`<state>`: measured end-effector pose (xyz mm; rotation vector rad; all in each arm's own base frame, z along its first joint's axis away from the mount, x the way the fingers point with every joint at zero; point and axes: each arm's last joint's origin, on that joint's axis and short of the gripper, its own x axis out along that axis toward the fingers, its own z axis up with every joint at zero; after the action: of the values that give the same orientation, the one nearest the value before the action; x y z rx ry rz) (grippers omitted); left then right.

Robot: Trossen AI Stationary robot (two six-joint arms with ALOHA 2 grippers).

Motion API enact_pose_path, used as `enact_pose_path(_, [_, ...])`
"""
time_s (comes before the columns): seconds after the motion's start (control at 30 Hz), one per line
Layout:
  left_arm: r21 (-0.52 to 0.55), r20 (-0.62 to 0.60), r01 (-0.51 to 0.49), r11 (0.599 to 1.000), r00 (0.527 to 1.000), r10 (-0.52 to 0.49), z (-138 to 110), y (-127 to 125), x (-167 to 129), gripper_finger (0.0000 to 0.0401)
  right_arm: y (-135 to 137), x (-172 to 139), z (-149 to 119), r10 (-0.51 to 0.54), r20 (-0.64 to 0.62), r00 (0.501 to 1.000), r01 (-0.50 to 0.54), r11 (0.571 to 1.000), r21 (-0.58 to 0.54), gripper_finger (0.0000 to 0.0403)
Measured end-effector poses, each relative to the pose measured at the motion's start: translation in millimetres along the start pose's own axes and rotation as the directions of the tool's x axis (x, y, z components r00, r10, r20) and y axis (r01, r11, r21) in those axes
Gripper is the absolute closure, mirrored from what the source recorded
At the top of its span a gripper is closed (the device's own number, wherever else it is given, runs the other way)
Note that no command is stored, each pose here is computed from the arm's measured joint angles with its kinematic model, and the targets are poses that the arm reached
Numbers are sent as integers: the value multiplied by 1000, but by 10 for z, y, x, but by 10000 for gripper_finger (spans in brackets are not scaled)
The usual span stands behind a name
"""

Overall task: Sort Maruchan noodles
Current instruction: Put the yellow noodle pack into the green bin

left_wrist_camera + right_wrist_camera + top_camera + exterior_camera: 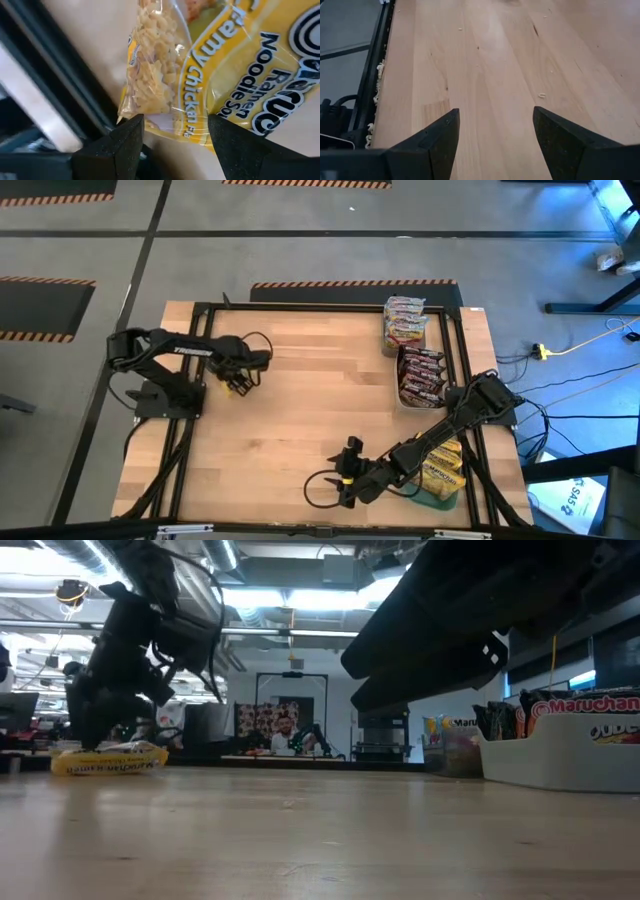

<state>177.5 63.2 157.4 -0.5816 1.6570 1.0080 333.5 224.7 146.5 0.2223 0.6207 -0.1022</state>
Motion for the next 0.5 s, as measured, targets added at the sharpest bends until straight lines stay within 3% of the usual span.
enact_pose_path(0.27, [63, -11, 231, 971, 973, -231, -198, -413, -265, 179, 2, 0, 3, 2, 3, 1000, -2, 1000, 2, 166])
enact_pose_path(0.5, [256, 115, 461, 850, 858, -500, -315, -845, -663, 179, 2, 1, 6, 2, 6, 1000, -2, 1000, 4, 166])
